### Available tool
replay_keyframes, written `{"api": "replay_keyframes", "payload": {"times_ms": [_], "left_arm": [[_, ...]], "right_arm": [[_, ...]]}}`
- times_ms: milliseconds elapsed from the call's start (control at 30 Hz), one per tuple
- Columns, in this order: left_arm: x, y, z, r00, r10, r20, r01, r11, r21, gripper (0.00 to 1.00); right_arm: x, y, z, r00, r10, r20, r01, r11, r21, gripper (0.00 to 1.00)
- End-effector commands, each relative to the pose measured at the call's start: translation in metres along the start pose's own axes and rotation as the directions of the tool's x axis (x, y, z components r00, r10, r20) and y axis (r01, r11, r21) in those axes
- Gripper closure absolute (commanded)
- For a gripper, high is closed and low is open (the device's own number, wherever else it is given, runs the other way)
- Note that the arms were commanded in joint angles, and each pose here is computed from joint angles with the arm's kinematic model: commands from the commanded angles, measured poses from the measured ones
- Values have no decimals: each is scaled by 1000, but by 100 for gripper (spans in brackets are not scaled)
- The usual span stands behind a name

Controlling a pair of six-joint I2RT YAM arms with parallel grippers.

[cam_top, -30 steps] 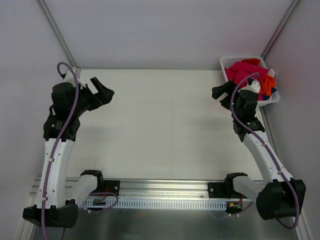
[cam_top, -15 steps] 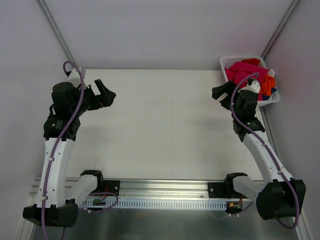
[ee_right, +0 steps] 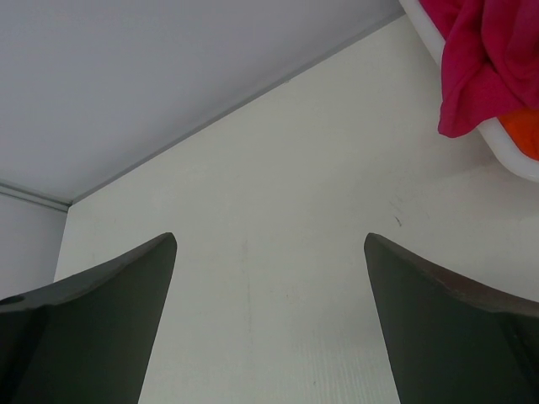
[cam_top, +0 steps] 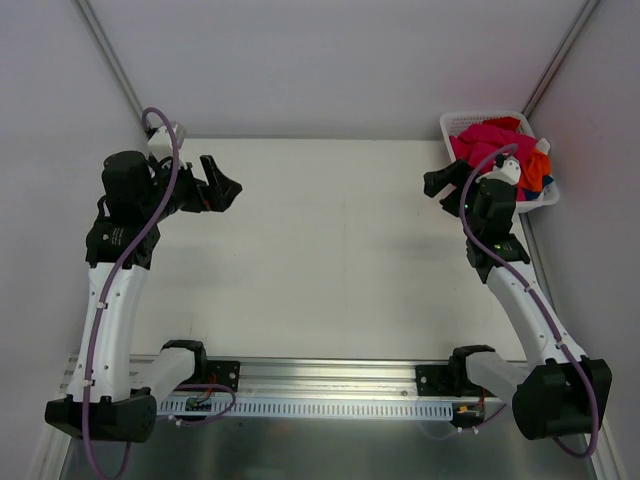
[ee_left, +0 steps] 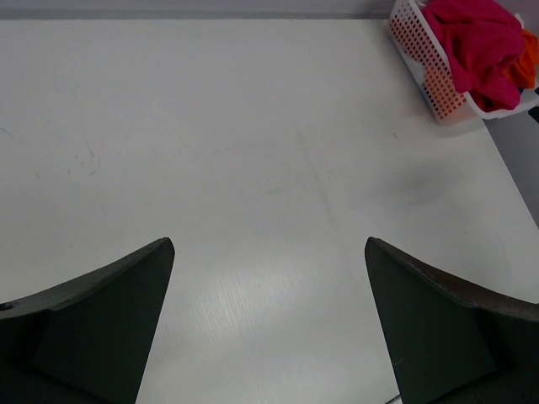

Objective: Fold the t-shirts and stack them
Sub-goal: Grab crumpled tshirt from bin with the right arm

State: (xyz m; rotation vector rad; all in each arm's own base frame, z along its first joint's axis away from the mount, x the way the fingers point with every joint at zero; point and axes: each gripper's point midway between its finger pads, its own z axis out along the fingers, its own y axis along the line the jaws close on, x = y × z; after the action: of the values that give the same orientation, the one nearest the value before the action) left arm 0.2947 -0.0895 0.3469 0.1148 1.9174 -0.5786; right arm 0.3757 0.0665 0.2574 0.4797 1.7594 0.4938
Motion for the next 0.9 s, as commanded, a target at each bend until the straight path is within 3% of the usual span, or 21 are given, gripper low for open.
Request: {"api": "replay_keyframes", "payload": {"times_ms": [0,300,700,867], "left_arm": [[7,4,1,999,-31,-8,31,999,-12,1],[16,14,11,999,-28,-44,26,999,-33,1],[8,36,3,998,-56,25,60,982,-177,1],[12,41,-3,997,-63,45,71,974,-215,1]], "right_arm": [[-31,28,-5,998,-12,69,18,996,-82,1],[-14,15,6,1000,-6,5,6,1000,-31,1],[-11,-2,9,999,-39,-37,41,997,64,1],[-11,-29,10,994,-29,-108,48,982,181,0]]}}
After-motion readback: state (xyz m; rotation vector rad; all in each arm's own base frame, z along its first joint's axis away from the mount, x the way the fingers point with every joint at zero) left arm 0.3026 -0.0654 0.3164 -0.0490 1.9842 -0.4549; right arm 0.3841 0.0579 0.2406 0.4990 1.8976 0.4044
